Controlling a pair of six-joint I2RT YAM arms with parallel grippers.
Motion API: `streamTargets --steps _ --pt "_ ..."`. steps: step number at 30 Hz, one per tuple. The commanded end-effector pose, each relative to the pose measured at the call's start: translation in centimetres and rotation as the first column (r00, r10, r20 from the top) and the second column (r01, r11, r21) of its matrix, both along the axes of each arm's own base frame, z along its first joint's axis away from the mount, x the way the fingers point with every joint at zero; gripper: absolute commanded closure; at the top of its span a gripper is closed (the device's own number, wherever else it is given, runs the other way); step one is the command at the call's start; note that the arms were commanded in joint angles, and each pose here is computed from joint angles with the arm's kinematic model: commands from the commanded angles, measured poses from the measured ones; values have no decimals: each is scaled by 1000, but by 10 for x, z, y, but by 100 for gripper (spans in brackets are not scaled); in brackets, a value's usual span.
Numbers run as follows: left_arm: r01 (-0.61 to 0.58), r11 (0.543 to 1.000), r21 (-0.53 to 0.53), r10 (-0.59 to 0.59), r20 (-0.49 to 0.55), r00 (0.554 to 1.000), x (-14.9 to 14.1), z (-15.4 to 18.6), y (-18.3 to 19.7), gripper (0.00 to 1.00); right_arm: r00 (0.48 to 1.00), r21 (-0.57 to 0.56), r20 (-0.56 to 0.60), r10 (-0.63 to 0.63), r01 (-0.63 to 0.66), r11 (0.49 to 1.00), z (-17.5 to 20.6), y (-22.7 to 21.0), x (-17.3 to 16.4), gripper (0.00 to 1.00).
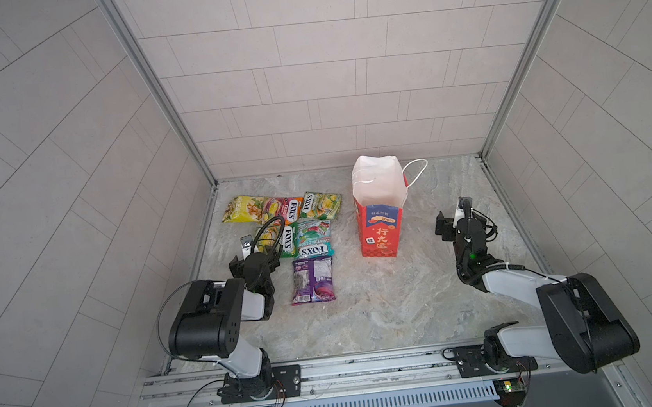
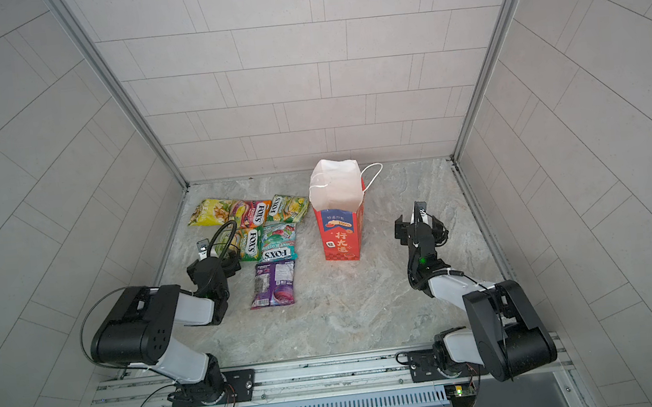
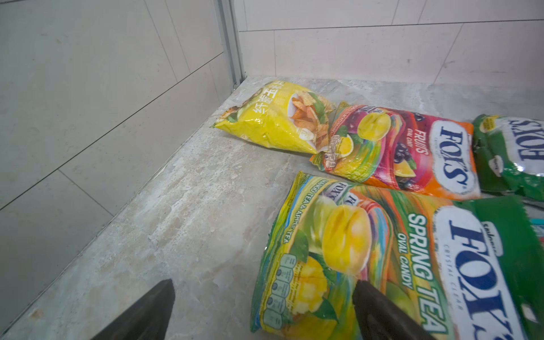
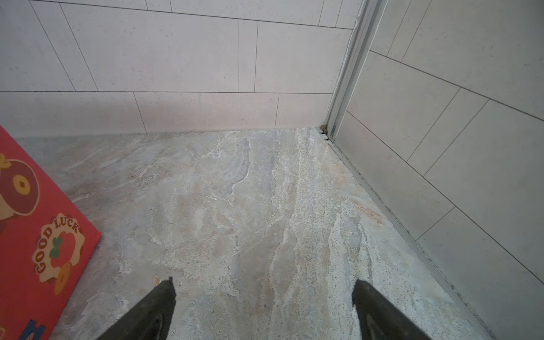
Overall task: Take the snacks out of the paper bag
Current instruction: Reset both arms
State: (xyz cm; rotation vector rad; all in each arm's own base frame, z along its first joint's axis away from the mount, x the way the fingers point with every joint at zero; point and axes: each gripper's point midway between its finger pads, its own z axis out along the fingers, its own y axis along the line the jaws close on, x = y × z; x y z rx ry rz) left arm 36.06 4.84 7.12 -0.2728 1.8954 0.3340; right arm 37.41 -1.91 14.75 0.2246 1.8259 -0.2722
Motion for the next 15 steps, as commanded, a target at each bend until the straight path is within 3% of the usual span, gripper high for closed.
streamTargets --steps 1,7,15 --pt "45 999 3 -45 102 994 9 24 -9 0 999 6 41 28 -28 1000 11 4 2 5" --pt "17 1000 6 -17 4 1000 29 19 -5 0 997 32 72 -4 1 999 12 -2 8 2" --pt "17 1000 4 -17 6 1000 29 19 -5 0 997 50 73 40 -43 998 12 1 13 2"
